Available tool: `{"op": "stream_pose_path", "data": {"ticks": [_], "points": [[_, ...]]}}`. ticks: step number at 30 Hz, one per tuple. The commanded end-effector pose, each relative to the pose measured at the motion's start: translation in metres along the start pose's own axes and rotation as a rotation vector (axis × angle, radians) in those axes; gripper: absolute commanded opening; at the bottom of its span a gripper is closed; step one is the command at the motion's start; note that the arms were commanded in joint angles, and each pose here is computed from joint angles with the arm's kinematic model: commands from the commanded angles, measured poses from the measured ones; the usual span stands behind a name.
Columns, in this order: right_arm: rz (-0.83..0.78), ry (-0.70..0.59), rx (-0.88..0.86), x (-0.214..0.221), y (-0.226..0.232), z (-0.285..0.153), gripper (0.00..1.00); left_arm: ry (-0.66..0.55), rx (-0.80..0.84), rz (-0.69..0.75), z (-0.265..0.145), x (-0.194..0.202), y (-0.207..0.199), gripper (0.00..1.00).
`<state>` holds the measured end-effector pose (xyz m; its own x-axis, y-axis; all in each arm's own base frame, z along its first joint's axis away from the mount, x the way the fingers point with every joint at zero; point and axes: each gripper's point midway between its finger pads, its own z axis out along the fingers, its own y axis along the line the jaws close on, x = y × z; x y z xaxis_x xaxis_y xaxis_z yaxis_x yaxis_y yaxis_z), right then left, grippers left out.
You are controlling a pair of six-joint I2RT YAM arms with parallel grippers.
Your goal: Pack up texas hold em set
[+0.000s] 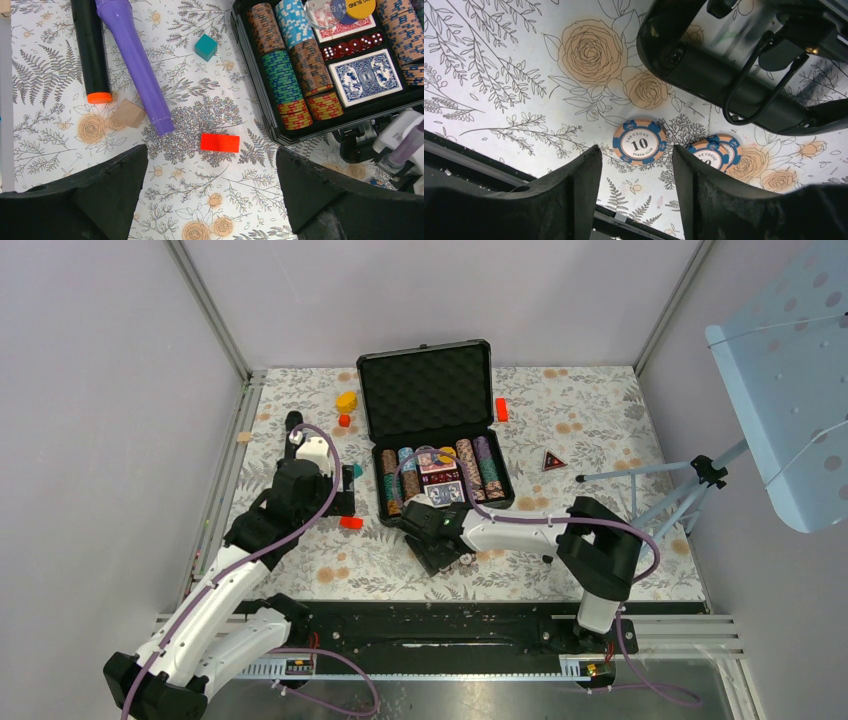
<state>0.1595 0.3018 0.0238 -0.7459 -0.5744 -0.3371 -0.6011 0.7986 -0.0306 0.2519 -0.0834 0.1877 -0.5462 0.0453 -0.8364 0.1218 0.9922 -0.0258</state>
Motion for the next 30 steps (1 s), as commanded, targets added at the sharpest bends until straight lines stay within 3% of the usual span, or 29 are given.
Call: {"op": "stream_pose_path", "data": {"ticks": [1, 21, 30], "points": [[-0.020, -0.008, -0.012, -0.009, 0.008, 0.004, 0.59, -0.037, 0.014, -0.013, 0.001, -0.009, -0.003, 0.99], [0.006, 0.026, -0.052, 0.013, 0.014, 0.006, 0.52, -0.031, 0.013, -0.012, 0.002, -0.008, -0.003, 0.99], [-0.009, -0.024, 0.000, -0.001, 0.005, -0.002, 0.59, -0.032, 0.013, -0.012, 0.002, -0.008, -0.003, 0.99]]}}
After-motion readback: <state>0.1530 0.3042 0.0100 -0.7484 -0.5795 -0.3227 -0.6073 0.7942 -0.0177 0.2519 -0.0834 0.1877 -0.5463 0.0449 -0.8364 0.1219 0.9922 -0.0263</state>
